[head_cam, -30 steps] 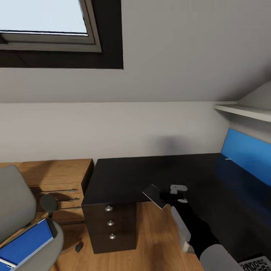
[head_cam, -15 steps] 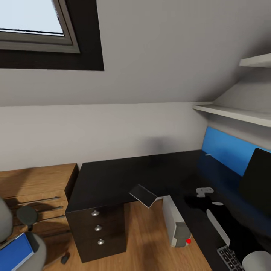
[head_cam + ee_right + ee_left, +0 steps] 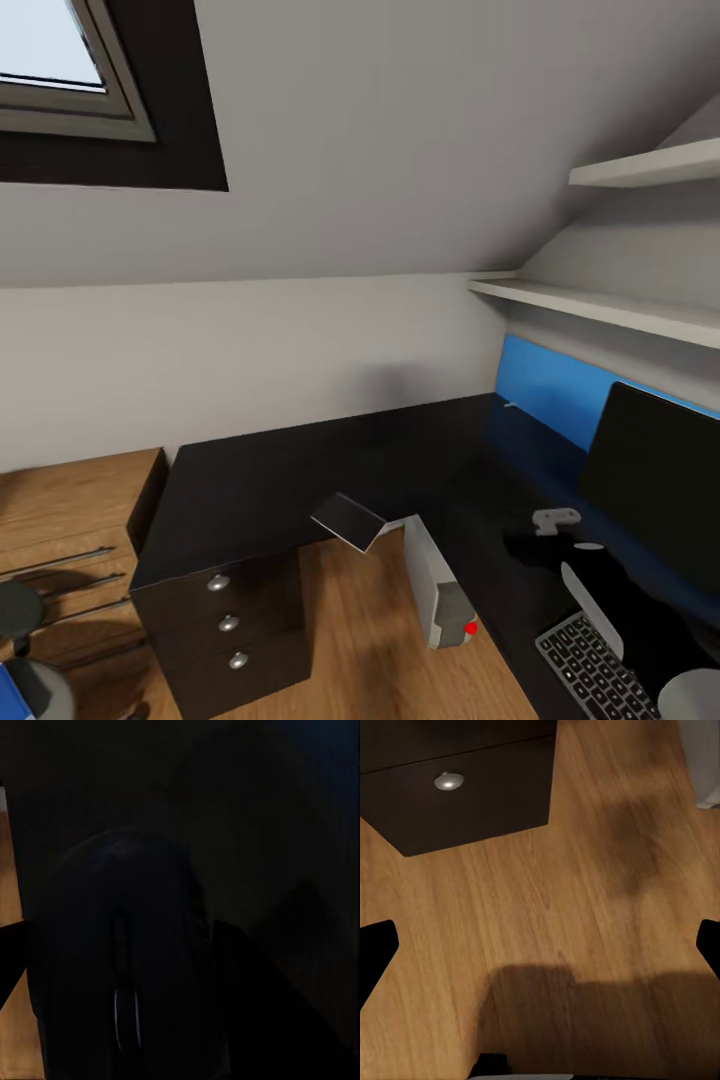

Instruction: In the bedroom, organize the workspace by keeping the computer under the desk, ensuring the monitor is on the desk, placing the keyboard on the desk next to the monitor, placing the mouse on the desk next to the keyboard, moving the folder from the swivel chair onto the desk next to the mouse, stacking the notebook on top of the folder with the pen on top of the notebook, and positioning the swivel chair next to the desk.

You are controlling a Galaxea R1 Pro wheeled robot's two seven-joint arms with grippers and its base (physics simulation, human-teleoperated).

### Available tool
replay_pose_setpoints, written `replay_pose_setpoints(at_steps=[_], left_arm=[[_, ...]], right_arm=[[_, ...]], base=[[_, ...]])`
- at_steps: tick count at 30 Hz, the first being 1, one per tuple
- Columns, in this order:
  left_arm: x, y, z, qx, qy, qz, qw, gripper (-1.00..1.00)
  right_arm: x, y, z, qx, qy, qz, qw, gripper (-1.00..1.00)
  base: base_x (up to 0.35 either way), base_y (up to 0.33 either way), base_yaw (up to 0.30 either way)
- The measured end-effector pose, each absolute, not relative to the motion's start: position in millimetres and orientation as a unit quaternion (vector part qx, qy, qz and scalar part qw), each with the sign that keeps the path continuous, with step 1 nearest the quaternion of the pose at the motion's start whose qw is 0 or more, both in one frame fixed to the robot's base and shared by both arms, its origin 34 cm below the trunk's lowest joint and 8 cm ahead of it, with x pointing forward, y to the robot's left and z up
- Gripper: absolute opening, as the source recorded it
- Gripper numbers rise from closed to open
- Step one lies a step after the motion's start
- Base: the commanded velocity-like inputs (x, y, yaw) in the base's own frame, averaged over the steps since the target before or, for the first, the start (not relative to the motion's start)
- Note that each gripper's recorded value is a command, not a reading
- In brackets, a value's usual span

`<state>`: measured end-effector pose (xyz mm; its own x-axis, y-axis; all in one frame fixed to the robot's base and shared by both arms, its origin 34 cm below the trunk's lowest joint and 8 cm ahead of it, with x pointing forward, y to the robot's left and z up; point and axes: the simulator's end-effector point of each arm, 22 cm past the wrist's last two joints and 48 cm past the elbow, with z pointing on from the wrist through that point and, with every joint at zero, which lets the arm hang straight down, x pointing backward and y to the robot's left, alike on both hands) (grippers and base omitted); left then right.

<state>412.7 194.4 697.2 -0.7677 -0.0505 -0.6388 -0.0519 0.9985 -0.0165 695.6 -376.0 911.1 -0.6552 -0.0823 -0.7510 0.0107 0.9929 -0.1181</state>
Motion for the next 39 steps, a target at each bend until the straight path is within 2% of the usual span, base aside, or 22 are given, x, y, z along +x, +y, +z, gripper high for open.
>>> replay_pose_setpoints(at_steps=[13, 26, 34, 39], left_arm=[[413, 194, 697, -0.027, 0.94, 0.001, 0.34, 1.0], [413, 195, 698, -0.028, 0.94, 0.002, 0.341, 1.0], [414, 196, 698, -0.028, 0.939, 0.003, 0.342, 1.0], [414, 196, 699, -0.028, 0.939, 0.003, 0.342, 1.0]], right_arm=[[675, -393, 870, -0.021, 0.925, -0.089, 0.368, -1.0], [671, -401, 864, -0.021, 0.926, -0.104, 0.362, -1.0], [647, -415, 826, -0.01, 0.94, -0.114, 0.32, -1.0], [646, -419, 818, -0.022, 0.936, -0.127, 0.327, -1.0]], base=[[0.0, 0.0, -0.007], [0.0, 0.0, 0.0], [0.0, 0.0, 0.0], [0.0, 0.0, 0.0]])
